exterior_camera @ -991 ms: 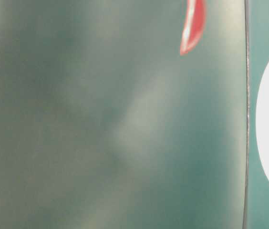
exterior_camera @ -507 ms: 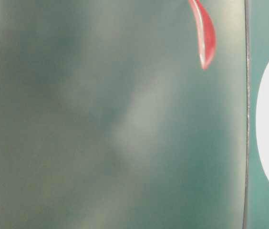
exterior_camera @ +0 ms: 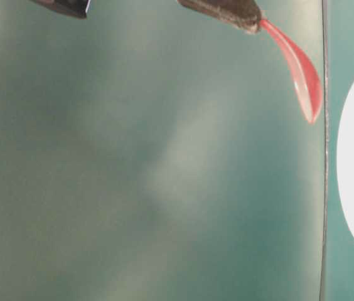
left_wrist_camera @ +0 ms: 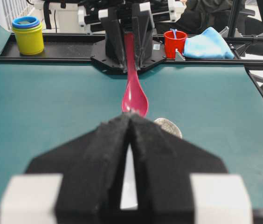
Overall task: Scoop the yellow hexagonal prism block from the bowl with a spoon using the right arm.
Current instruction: 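Carry the spoon over the white bowl and lower it inside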
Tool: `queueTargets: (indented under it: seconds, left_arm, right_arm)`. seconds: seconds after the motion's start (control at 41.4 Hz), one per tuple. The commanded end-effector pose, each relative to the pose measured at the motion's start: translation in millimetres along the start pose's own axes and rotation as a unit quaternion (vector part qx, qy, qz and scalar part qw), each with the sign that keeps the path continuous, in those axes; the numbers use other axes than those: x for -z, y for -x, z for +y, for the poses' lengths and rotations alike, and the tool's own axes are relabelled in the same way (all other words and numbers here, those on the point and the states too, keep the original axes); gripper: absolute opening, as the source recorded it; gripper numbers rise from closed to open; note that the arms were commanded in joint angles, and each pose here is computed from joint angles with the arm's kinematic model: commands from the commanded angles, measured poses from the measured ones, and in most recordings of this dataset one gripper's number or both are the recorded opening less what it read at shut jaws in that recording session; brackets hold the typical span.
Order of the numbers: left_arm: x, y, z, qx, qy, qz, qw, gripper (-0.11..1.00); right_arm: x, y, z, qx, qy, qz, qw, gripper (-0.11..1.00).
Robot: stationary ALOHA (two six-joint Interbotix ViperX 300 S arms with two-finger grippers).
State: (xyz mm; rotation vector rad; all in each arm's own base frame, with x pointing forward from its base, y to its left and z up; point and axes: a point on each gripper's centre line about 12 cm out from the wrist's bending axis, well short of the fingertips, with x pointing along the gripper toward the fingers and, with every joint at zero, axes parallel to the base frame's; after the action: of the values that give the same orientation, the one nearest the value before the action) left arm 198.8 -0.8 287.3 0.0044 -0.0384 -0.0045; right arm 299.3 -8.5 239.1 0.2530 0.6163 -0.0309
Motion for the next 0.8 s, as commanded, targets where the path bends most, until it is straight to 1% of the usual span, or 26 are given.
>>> queueTargets:
  seconds: [0.0,0.266,0.459,0.628,0.773]
  left_arm:
    - [-12.9,-2.8,-0.4,0.001,-0.001,-0.018,0.9998,0.03]
    - [-14.1,-3.0,-0.3,0.001,0.002,-0.02,0.9998,0.03]
    - [-15.4,-3.2,-0.3,0.001,0.003,-0.021,0.9998,0.03]
    - [-15.4,-3.2,-0.3,0.001,0.004,-0.021,0.9998,0.03]
    - [-15.6,-3.2,-0.3,0.001,0.004,-0.022,0.9997,0.03]
  right_arm:
    - [-13.5,2.4,1.4,-0.001,0.003,-0.018,0.9998,0.24]
    - [-13.3,2.4,1.4,-0.001,0.003,-0.017,0.9999,0.24]
    - [-11.5,2.0,1.5,-0.001,0.009,-0.007,0.9999,0.24]
    - [-11.3,-2.0,-4.8,0.012,0.03,0.003,0.9995,0.24]
    - [-12.4,-9.3,-13.0,0.022,0.032,0.025,0.9989,0.24]
